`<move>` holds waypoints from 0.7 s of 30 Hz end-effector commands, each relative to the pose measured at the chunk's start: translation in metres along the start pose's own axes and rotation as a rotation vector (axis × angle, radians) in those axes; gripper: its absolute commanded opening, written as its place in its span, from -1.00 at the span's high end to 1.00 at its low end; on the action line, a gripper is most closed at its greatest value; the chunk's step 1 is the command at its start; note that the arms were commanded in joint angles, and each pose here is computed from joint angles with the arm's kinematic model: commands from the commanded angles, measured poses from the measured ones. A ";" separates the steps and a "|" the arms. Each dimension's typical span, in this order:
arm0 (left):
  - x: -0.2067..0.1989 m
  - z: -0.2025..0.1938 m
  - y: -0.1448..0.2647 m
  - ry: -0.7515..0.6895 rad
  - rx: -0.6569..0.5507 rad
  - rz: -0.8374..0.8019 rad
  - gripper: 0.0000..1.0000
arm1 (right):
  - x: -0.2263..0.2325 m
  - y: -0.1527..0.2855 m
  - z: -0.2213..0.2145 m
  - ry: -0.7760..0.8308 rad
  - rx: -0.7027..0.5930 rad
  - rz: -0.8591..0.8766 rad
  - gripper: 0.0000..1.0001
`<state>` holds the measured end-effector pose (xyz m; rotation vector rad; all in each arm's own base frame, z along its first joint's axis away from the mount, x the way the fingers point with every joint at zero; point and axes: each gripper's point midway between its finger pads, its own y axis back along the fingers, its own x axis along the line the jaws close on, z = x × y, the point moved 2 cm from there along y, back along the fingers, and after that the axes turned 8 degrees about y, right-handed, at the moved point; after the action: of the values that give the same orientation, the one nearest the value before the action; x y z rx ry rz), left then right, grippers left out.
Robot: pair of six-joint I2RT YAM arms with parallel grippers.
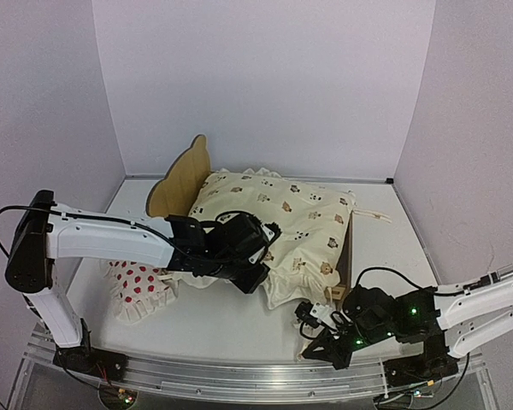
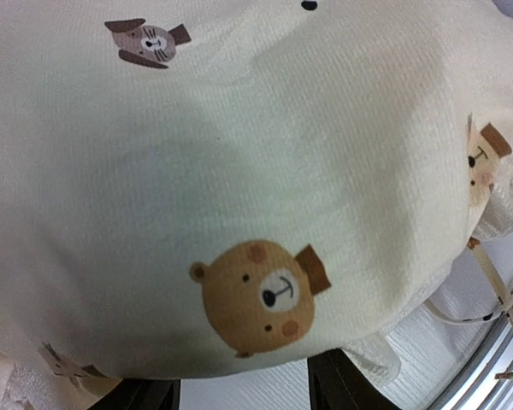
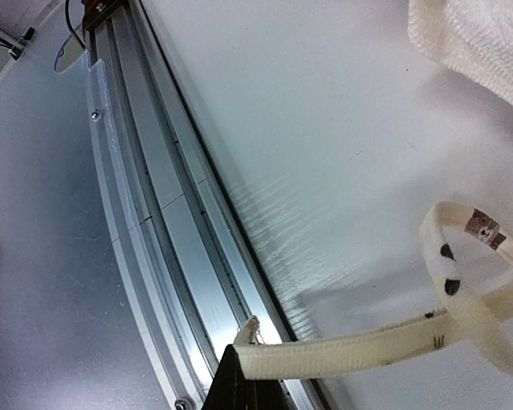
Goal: Set up the pet bed
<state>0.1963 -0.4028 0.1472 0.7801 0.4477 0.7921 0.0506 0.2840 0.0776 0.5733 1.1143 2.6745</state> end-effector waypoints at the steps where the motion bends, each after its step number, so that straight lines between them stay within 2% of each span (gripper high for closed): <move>1: -0.006 0.010 -0.019 0.013 -0.039 -0.037 0.00 | 0.009 0.000 0.006 0.041 0.008 0.020 1.00; 10: 0.021 0.025 -0.050 0.047 -0.053 -0.018 0.05 | -0.027 -0.004 -0.022 0.051 0.049 -0.176 1.00; 21: 0.039 0.052 -0.064 0.062 -0.104 0.001 0.10 | -0.062 -0.016 -0.039 0.079 -0.036 -0.340 1.00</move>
<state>0.2519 -0.4277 0.1263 0.6885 0.4851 0.7553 0.0786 0.2430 0.0219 0.3215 1.1785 2.4395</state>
